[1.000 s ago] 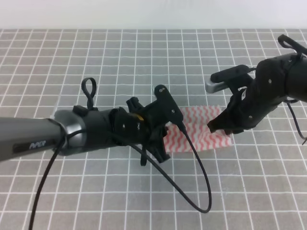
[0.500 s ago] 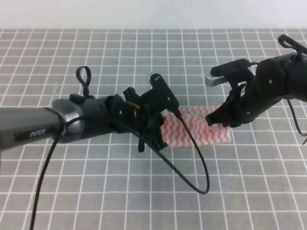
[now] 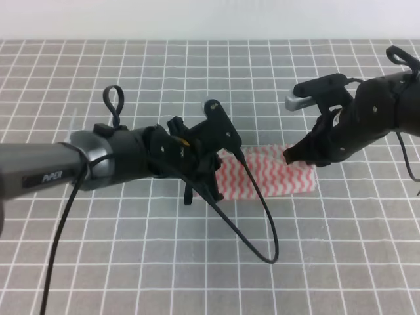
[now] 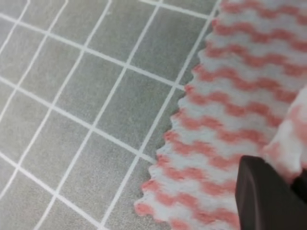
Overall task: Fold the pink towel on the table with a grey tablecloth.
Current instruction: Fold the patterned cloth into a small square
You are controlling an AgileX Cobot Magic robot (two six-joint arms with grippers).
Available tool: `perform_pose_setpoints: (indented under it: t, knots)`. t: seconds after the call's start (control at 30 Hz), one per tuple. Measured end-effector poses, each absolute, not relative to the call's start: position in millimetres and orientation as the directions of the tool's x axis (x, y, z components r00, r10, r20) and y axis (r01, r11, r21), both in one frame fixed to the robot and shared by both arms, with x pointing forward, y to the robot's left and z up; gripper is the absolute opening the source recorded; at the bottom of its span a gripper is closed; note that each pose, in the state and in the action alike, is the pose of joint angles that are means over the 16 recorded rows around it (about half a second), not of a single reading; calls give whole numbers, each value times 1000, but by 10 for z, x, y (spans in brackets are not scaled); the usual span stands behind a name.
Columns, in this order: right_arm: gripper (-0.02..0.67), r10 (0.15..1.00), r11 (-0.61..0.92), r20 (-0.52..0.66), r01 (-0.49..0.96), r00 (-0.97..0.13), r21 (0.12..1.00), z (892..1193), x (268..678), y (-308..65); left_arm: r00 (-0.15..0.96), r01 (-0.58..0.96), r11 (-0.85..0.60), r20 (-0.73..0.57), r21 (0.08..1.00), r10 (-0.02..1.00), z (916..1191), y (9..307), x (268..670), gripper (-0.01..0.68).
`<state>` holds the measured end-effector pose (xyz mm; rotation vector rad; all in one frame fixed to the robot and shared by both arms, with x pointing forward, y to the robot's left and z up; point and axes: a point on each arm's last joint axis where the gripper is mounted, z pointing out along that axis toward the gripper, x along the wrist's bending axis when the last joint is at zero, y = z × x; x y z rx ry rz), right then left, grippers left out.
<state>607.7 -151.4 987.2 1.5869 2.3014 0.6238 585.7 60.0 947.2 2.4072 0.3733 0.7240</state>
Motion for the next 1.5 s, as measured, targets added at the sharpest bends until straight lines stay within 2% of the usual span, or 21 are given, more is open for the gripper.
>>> perform_pose_setpoints:
  t: [1.5]
  knots:
    - [-2, 937, 287, 22, 802, -350, 523, 9696, 6187, -1491, 805, 136, -789, 397, 599, 440, 9417, 763, 6134, 0]
